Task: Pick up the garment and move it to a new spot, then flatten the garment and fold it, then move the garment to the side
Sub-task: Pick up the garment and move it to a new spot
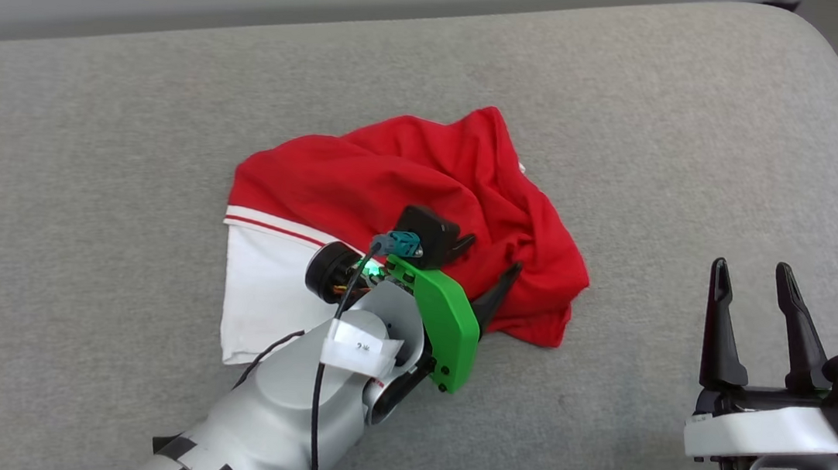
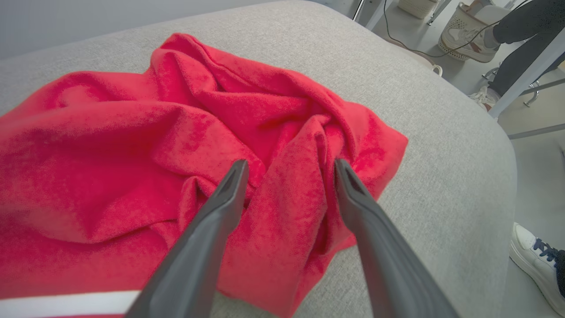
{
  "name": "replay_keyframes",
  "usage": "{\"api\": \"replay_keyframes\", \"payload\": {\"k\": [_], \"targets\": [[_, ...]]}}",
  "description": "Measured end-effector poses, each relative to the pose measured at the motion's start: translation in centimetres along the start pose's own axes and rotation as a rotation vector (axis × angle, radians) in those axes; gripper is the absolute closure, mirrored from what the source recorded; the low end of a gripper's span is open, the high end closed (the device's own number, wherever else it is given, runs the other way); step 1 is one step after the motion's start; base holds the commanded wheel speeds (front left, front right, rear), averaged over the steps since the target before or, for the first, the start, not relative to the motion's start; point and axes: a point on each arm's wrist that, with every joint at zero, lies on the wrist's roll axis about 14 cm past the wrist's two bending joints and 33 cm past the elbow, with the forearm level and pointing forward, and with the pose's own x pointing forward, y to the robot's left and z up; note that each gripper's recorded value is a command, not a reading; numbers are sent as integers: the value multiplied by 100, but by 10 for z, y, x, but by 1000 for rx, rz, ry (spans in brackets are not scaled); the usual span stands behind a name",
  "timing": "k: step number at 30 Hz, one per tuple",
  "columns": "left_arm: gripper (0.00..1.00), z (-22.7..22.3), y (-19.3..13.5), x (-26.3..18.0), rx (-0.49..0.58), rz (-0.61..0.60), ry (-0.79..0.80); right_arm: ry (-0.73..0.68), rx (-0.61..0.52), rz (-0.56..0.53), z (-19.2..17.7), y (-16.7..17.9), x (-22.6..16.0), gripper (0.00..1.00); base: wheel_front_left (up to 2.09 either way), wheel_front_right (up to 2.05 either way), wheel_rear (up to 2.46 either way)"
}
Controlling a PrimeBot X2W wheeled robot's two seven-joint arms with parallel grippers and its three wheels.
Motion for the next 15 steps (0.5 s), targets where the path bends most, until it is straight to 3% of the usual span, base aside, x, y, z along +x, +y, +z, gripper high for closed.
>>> {"api": "replay_keyframes", "payload": {"k": [7, 15], "targets": [[0, 41, 16, -27, -2, 87, -160, -8, 10, 59, 1, 20, 3, 0, 0, 0, 0], [0, 94, 83, -112, 39, 358, -389, -36, 32, 136, 10, 46, 2, 0, 0, 0, 0]]}}
